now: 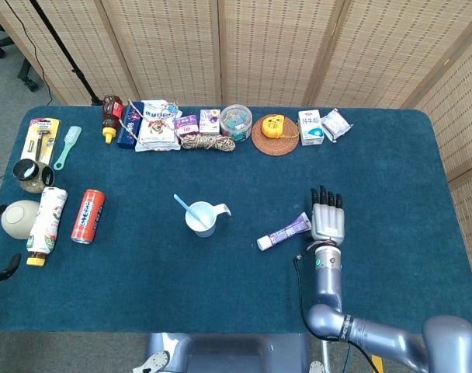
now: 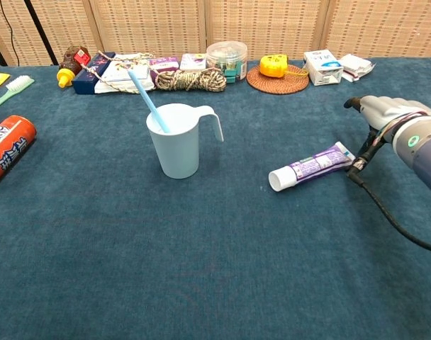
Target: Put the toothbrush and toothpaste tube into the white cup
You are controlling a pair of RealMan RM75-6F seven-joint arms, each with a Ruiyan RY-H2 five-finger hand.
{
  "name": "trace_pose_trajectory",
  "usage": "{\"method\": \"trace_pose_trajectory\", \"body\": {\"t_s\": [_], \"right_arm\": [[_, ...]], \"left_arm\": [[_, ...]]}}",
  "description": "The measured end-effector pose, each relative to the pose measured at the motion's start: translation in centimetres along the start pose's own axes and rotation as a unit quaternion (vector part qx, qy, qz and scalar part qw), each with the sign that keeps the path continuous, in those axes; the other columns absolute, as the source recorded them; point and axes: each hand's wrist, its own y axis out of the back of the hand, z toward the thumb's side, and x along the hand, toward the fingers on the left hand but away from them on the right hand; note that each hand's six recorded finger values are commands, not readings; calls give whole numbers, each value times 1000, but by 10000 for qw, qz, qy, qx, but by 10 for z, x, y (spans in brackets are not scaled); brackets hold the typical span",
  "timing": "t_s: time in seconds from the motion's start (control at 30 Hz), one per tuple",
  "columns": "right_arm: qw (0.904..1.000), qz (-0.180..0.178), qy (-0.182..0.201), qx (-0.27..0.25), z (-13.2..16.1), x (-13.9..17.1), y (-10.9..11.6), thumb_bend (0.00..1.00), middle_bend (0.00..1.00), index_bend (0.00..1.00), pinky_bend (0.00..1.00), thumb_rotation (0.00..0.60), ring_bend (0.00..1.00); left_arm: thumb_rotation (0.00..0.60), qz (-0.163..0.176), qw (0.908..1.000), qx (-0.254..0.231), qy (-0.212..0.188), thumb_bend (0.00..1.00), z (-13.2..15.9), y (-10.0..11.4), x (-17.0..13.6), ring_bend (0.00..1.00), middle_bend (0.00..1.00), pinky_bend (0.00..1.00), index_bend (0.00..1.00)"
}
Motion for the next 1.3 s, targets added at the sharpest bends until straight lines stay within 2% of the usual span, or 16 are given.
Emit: {"method": "trace_pose_trajectory", "body": {"t_s": [0.3,0.5,0.63,0.73,0.9,1.1,1.3], "right_arm": [[9965,576,536,279,-9,2,8,0,0,26,0,600,0],[9921,547,1018,481,-2,7,17,0,49,145,0,600,0],[9874,589,1411,413,7,9,16,6,147,229,118,600,11],[9834,706,1660,218,12,9,12,59,194,264,168,600,49],[9736,932,2080,-121,20,10,4,95,209,299,197,600,61],[9643,977,2455,-153,30,14,-1,154,220,302,233,600,72],[9554,1161,2707,-209,49,19,-8,277,232,322,275,600,86]], "left_arm": [[600,-71,10000,44,-7,348,3,-3,0,0,0,0,0],[600,-74,10000,66,-12,348,4,-4,0,0,0,0,0],[600,-82,9999,88,-36,348,5,-6,0,0,0,0,0],[600,-103,9999,110,-43,348,6,-7,-1,0,0,0,0],[600,-112,9999,122,-36,348,6,-8,0,0,0,0,0],[600,-117,9998,147,-36,348,7,-9,0,0,0,0,0],[600,-136,9998,170,-44,348,8,-10,0,0,0,0,0]]}}
